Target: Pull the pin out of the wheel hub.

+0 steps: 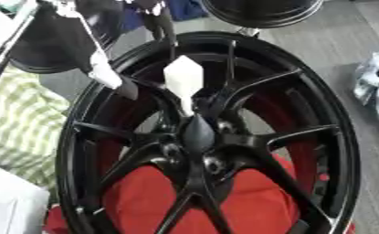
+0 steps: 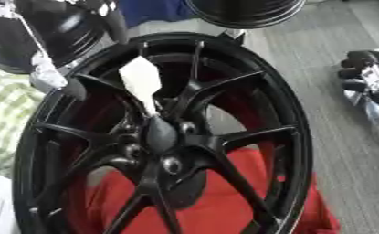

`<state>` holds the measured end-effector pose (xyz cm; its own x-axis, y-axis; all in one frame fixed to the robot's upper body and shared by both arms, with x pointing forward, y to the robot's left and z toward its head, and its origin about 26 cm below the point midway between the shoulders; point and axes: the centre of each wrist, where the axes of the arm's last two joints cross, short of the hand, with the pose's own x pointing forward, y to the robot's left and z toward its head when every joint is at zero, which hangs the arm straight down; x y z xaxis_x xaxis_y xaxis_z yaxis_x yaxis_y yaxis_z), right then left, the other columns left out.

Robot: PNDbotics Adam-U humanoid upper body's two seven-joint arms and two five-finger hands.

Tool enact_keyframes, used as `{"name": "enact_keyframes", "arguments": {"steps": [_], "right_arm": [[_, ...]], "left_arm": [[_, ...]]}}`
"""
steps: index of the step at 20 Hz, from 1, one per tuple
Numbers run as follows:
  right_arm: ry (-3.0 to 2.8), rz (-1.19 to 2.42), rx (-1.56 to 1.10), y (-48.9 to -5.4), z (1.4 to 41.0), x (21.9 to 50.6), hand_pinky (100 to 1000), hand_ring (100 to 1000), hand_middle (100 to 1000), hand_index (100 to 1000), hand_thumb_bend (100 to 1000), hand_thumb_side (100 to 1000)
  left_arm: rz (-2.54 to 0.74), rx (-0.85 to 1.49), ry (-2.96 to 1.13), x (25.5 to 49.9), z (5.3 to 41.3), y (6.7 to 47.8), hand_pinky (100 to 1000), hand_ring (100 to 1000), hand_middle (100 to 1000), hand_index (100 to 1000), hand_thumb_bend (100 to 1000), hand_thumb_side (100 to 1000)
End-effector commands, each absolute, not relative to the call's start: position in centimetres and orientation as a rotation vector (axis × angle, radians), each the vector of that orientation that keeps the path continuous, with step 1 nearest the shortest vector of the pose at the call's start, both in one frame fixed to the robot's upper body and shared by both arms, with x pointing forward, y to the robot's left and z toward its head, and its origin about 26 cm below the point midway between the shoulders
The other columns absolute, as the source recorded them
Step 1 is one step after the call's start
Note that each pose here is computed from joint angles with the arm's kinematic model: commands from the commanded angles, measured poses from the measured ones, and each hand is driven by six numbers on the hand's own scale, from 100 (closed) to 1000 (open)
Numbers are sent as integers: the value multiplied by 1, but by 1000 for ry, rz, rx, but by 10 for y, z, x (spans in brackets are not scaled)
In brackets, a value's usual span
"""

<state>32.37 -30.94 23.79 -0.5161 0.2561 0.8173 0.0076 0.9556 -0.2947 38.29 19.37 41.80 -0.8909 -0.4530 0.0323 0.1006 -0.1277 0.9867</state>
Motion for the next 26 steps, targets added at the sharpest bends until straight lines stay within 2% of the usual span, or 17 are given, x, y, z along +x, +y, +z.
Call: {"name": "enact_keyframes", "arguments": {"steps": [1,13,19,26], "right_arm": [[-2118,322,-196,-310,245,323,790,774,727,773,157,596],[-2110,310,-180,-308,241,324,790,775,727,773,152,600],[-2110,311,-177,-308,240,324,790,775,727,773,151,603],[-2111,299,-178,-308,239,324,789,775,727,773,151,604]], "left_arm": [[-2090,400,-1805,380,428,191,829,757,757,796,642,245],[-2103,327,-1809,389,422,178,826,753,755,787,644,202],[-2095,337,-1788,393,417,180,823,749,744,775,615,167],[-2107,327,-1757,396,410,176,815,722,687,749,568,117]]}}
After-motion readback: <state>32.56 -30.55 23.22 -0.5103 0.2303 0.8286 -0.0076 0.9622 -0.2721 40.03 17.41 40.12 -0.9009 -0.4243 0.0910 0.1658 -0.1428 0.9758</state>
